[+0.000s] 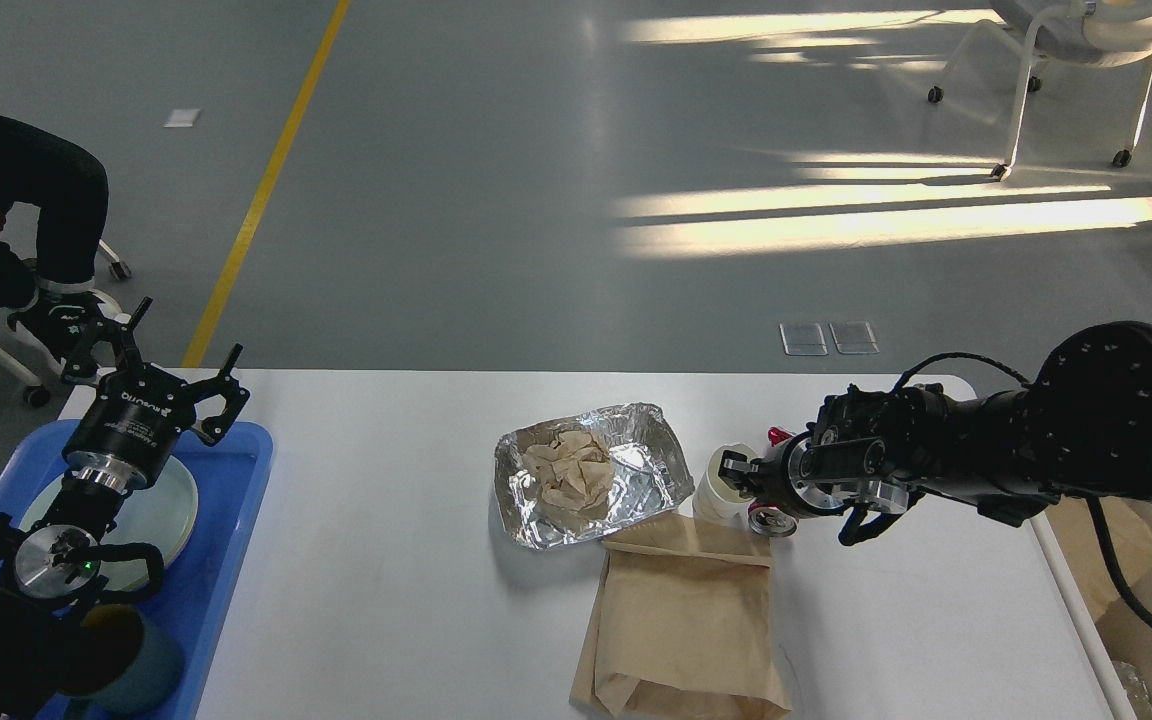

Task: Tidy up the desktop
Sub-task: 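Lower the right gripper onto the small white cup and grasp, then lift the small cup and carry it into the white bin, release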

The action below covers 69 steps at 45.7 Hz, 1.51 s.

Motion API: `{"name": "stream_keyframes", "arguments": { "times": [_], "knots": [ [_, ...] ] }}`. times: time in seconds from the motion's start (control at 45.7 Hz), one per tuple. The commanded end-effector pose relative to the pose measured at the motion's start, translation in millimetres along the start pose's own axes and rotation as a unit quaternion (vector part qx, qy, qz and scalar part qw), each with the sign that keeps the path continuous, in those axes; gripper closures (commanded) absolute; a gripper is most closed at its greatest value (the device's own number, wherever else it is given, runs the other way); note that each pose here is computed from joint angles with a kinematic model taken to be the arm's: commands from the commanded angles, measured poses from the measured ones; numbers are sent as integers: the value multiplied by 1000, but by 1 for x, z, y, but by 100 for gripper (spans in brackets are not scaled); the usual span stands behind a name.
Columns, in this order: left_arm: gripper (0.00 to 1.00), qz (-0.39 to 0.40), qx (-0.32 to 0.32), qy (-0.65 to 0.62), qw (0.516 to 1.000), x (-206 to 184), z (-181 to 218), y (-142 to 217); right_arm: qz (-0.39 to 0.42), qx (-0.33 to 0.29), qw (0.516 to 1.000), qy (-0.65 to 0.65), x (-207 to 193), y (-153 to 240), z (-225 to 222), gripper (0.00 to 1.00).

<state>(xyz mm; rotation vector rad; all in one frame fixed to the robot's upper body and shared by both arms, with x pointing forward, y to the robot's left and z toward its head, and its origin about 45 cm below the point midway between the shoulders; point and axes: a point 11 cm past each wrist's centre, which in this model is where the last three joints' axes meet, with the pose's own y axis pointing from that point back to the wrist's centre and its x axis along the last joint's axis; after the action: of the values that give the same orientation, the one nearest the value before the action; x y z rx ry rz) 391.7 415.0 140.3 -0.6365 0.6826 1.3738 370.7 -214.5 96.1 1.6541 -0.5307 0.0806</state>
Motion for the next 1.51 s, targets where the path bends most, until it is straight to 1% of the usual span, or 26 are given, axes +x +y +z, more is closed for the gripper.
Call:
{"name": "stream_keyframes", "arguments": {
  "times": [0.0, 0.263, 0.481, 0.613, 0.788, 0.941, 1.028, 1.16, 1.203, 1.269, 1.379, 1.488],
  "knots": [
    [4, 0, 0, 0, 1000, 0, 0, 0, 3, -1, 1000, -2, 3, 1, 2, 100],
    [4, 0, 0, 0, 1000, 0, 0, 0, 23, 0, 1000, 5, 30, 19, -2, 100],
    [4, 0, 0, 1, 1000, 0, -1, 0, 45, 2, 999, -18, 74, 58, 11, 100],
    [4, 1, 0, 0, 1000, 0, 0, 0, 44, 28, 998, -45, 114, 107, 14, 100],
    [4, 0, 0, 0, 1000, 0, 0, 0, 67, 68, 993, -64, 168, 188, 15, 100],
    [4, 0, 0, 0, 1000, 0, 0, 0, 56, 117, 989, -70, 190, 257, 14, 100],
    [4, 0, 0, 0, 1000, 0, 0, 0, 61, 131, 987, -73, 199, 282, 19, 100],
    [4, 0, 0, 0, 1000, 0, 0, 0, 81, 118, 985, -96, 208, 280, 44, 100],
    [4, 1, 0, 0, 1000, 0, 0, 0, 87, 105, 984, -112, 211, 272, 61, 100],
    [4, 0, 0, 0, 1000, 0, 0, 0, 96, 81, 981, -144, 213, 250, 94, 100],
    [4, 0, 0, 0, 1000, 0, 0, 0, 135, 10, 972, -192, 212, 208, 165, 100],
    [3, 0, 0, 0, 1000, 0, 0, 0, 166, -62, 958, -223, 195, 169, 230, 100]
  ]
}}
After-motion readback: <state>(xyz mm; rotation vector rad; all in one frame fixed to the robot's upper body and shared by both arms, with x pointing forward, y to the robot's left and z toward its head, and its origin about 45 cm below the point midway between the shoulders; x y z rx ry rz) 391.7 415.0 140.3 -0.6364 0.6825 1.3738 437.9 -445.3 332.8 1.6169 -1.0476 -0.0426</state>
